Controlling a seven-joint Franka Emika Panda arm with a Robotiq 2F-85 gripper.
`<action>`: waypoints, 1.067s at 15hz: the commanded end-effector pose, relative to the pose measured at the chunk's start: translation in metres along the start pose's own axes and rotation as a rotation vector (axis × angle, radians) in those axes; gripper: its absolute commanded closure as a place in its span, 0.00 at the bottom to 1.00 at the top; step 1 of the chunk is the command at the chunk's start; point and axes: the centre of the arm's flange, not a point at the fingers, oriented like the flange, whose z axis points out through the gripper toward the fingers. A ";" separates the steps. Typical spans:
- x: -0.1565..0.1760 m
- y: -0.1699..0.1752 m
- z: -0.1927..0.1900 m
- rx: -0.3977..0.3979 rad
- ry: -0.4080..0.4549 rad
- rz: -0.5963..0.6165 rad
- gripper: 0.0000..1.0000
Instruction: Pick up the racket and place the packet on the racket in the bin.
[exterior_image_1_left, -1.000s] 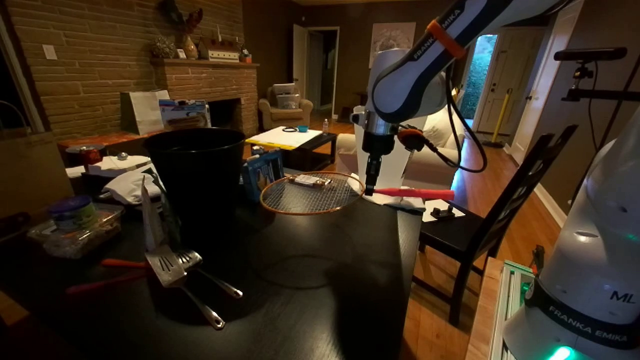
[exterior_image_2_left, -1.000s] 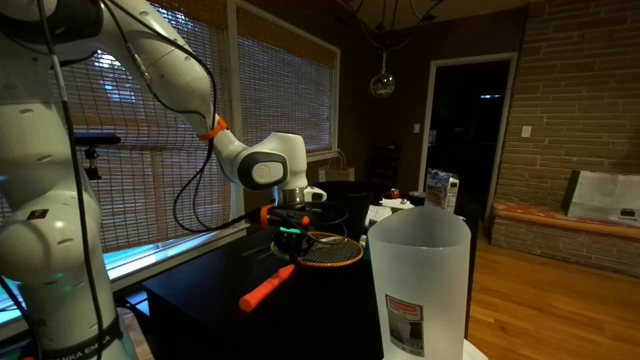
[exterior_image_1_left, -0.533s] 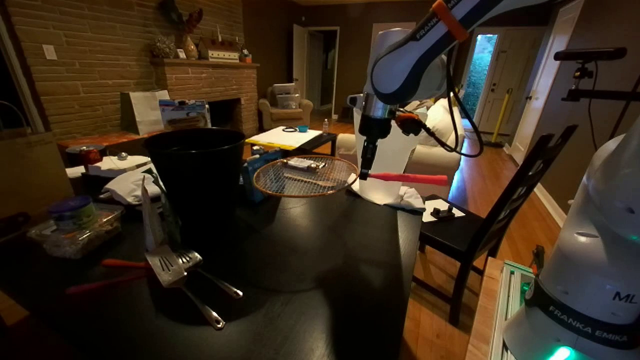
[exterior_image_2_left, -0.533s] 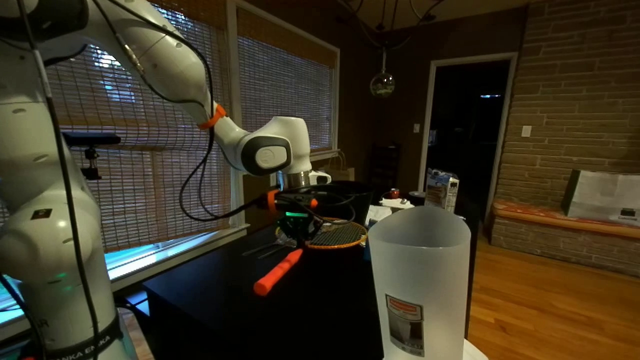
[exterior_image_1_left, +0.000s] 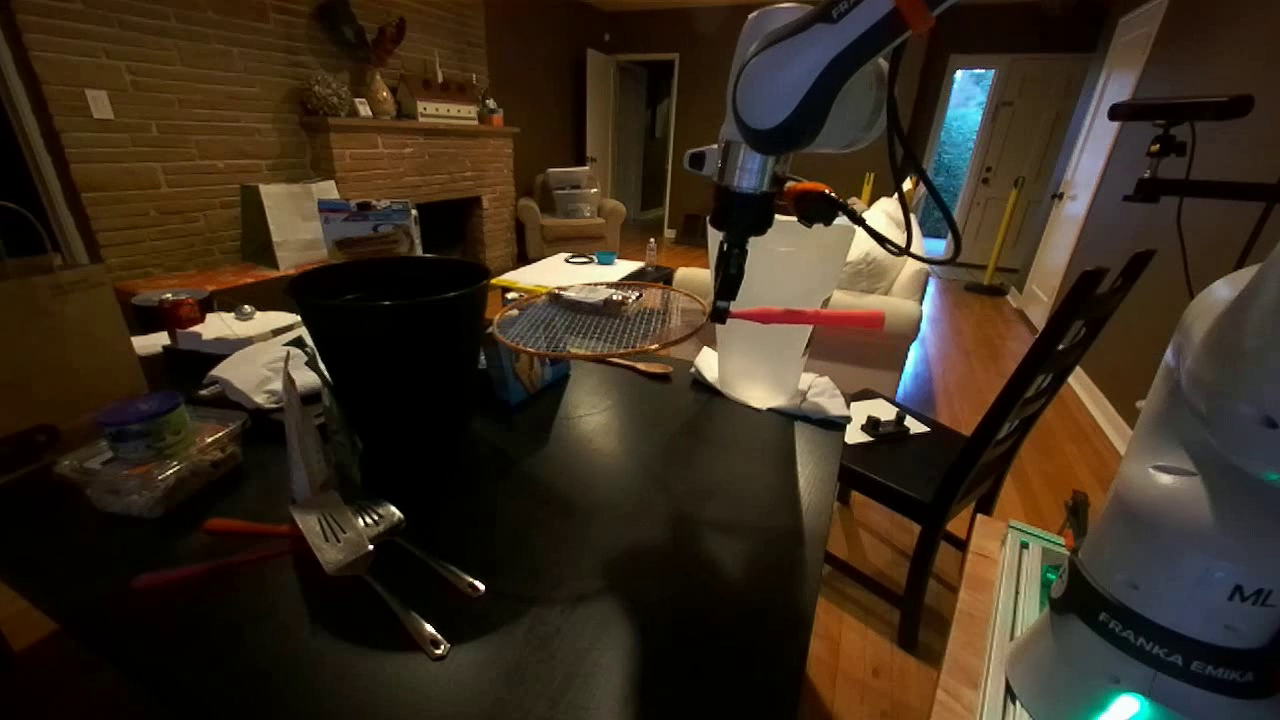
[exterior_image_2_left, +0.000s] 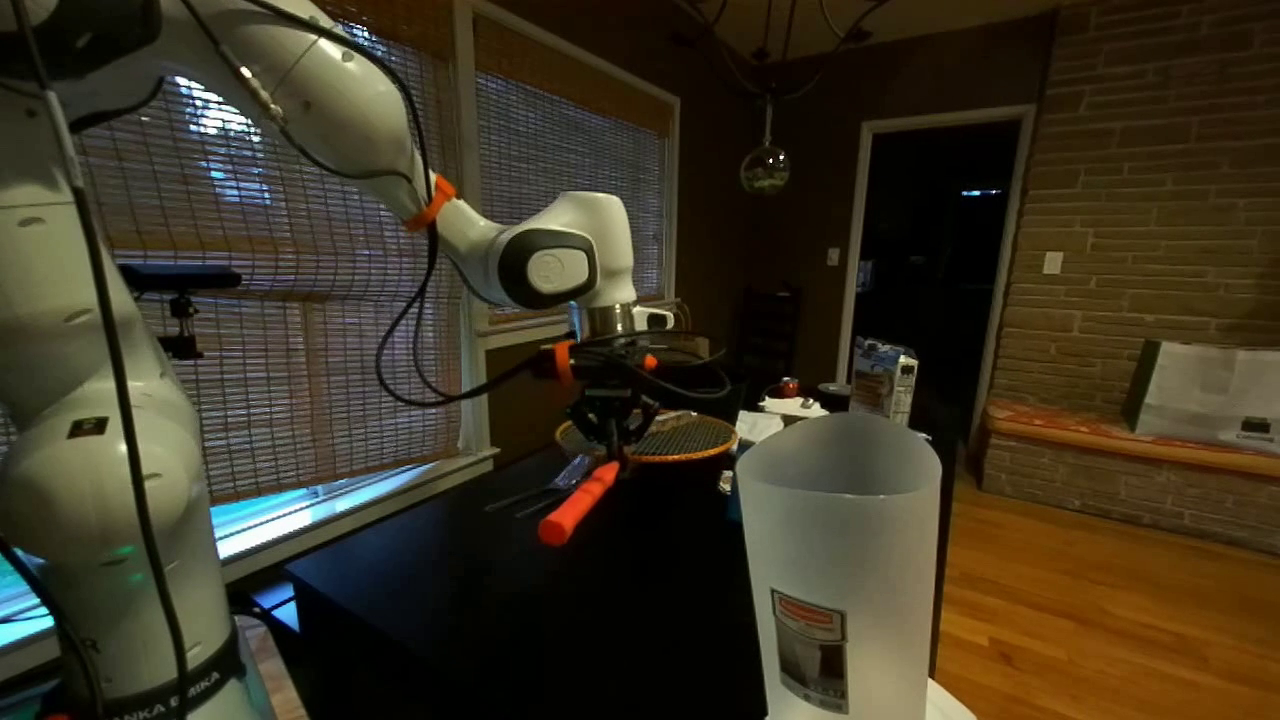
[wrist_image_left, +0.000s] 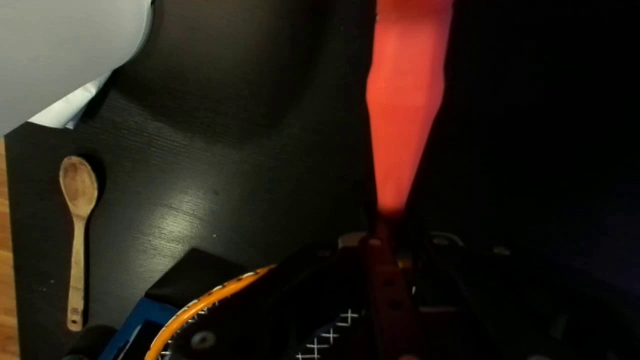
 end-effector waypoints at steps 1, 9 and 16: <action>0.013 0.004 -0.024 0.002 0.009 -0.045 0.97; 0.046 0.007 -0.052 -0.010 0.034 -0.080 0.97; 0.055 0.005 -0.053 -0.021 0.019 -0.114 0.97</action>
